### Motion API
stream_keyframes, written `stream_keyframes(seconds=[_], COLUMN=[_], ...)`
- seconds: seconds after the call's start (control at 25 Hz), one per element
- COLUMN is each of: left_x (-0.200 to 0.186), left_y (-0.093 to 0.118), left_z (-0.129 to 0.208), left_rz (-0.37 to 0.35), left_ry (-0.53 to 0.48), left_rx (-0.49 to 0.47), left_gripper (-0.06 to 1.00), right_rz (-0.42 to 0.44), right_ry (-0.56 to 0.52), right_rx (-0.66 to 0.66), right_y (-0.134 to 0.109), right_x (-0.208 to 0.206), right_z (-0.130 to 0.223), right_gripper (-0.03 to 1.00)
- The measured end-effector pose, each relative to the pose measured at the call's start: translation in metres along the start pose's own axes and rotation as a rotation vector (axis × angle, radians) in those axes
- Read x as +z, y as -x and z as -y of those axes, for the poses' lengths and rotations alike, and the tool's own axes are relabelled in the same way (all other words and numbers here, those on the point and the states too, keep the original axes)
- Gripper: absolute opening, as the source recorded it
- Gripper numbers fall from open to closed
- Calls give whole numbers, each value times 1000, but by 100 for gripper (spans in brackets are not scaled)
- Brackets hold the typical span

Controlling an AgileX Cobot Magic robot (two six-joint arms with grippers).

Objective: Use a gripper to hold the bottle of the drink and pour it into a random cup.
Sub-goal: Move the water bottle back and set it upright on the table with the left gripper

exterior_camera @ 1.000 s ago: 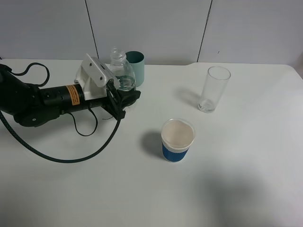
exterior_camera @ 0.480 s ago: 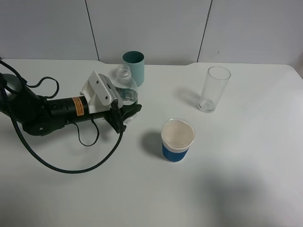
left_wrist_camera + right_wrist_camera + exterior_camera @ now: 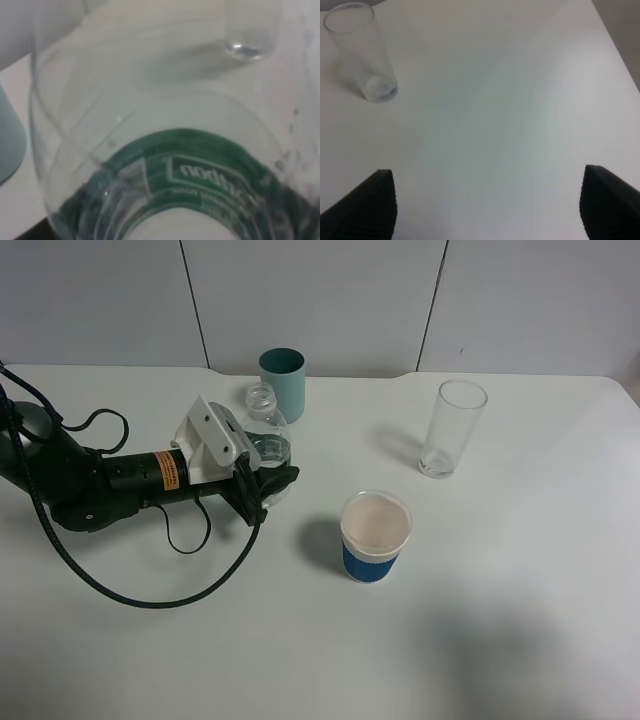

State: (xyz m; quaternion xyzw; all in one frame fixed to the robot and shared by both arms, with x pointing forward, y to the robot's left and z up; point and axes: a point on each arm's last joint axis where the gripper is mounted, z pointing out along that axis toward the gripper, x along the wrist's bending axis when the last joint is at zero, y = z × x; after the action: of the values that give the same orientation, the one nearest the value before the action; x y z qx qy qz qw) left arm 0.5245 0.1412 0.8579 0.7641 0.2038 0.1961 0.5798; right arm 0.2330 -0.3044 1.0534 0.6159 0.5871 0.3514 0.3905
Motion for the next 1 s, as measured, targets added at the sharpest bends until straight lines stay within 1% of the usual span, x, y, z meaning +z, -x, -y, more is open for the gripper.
stream_keyframes(seconds=[0.32,0.56,1.0], left_x=[0,2,2], left_y=[0,2,2], left_z=[1,11,10], left_rz=[0,8,8], left_ry=[-1,-26,-18], left_rx=[-8,-10,1], left_gripper=[55,55,55], right_rz=[0,0,0], right_ry=[0,0,0], right_rx=[0,0,0], right_y=[0,0,0], right_x=[0,0,0], right_z=[0,0,0], right_gripper=[75,75,75])
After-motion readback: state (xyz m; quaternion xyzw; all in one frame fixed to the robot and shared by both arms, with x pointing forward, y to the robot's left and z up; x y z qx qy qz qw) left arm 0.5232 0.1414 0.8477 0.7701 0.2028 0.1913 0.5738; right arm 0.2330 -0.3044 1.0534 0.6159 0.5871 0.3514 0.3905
